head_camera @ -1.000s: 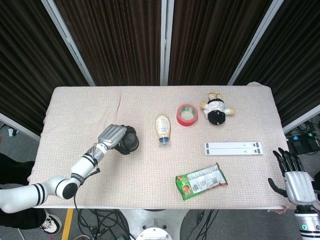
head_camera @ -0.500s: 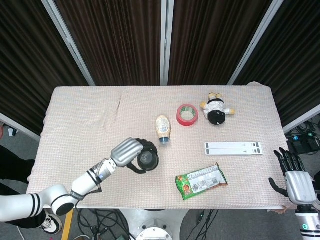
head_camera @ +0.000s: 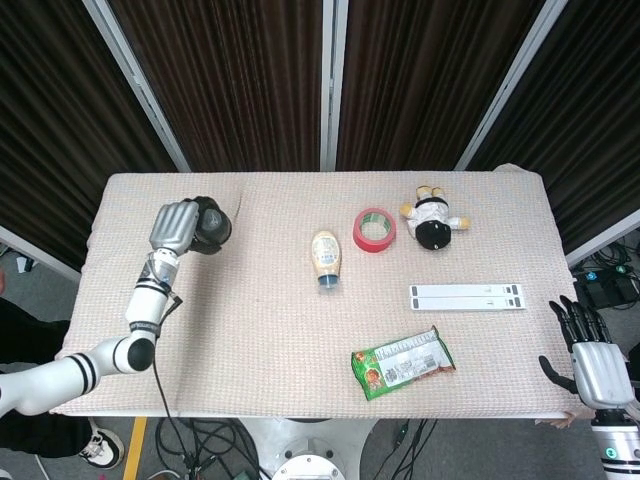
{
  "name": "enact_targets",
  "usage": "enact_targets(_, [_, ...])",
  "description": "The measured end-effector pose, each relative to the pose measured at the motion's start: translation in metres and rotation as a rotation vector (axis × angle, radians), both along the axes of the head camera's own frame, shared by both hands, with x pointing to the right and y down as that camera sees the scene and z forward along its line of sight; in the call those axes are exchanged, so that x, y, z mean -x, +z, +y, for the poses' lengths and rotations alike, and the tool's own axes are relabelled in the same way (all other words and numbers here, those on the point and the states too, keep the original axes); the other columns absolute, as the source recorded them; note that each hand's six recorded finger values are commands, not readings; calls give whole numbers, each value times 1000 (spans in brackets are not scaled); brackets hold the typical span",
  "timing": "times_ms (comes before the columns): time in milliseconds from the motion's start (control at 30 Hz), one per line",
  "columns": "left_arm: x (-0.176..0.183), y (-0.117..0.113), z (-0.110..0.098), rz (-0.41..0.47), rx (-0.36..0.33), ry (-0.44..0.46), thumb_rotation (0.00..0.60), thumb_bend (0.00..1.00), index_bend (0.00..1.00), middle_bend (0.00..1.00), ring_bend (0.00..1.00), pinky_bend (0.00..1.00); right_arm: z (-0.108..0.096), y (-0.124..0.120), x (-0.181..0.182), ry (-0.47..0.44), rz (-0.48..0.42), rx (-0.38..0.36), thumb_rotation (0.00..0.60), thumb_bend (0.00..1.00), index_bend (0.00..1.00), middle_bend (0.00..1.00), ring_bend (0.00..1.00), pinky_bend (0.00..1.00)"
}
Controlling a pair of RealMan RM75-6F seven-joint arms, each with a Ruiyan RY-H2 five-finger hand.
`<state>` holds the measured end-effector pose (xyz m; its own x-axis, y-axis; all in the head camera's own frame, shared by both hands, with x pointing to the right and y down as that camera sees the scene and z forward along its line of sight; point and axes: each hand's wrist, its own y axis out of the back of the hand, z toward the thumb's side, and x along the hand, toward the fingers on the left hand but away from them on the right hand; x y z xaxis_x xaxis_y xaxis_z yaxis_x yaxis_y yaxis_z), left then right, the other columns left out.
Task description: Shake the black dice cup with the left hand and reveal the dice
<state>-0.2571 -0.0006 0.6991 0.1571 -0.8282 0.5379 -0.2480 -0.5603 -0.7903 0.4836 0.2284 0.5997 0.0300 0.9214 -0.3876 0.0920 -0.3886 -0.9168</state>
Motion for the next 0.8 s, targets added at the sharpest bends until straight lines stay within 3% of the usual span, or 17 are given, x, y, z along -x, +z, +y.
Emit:
enact_targets(67, [-19, -2, 18, 55, 37, 47, 600, 178, 369, 489, 336, 416, 0, -1, 0, -2, 0, -3, 600, 205, 0, 0, 0, 42])
enact_targets(200, [-80, -27, 77, 222, 95, 258, 600, 178, 369, 489, 337, 416, 0, -3, 1, -8, -3, -11, 600, 205, 0, 0, 0, 43])
enact_targets(300, [-110, -50, 103, 304, 68, 398, 600, 178, 369, 489, 337, 416, 0, -3, -1, 2, 1, -8, 600, 206, 0, 0, 0, 43])
enact_targets(367, [-117, -57, 106, 320, 40, 444, 600, 178, 369, 489, 337, 416, 0, -1, -3, 8, 3, -2, 600, 206, 0, 0, 0, 43])
enact_targets(467, [-112, -55, 96, 293, -5, 448, 600, 178, 366, 489, 337, 416, 1, 2, -2, 8, 5, 8, 600, 206, 0, 0, 0, 43])
enact_targets(533, [-96, -43, 77, 236, -35, 395, 600, 177, 362, 489, 337, 416, 1, 3, -2, 8, 7, 10, 600, 206, 0, 0, 0, 42])
enact_targets(700, [-14, -11, 7, 37, -98, 120, 600, 178, 362, 489, 337, 416, 0, 2, -3, 13, 8, 6, 600, 206, 0, 0, 0, 42])
enact_targets(800, [29, -6, -13, -37, -118, -1, 600, 177, 362, 489, 337, 416, 0, 4, -3, 12, 8, 14, 600, 206, 0, 0, 0, 42])
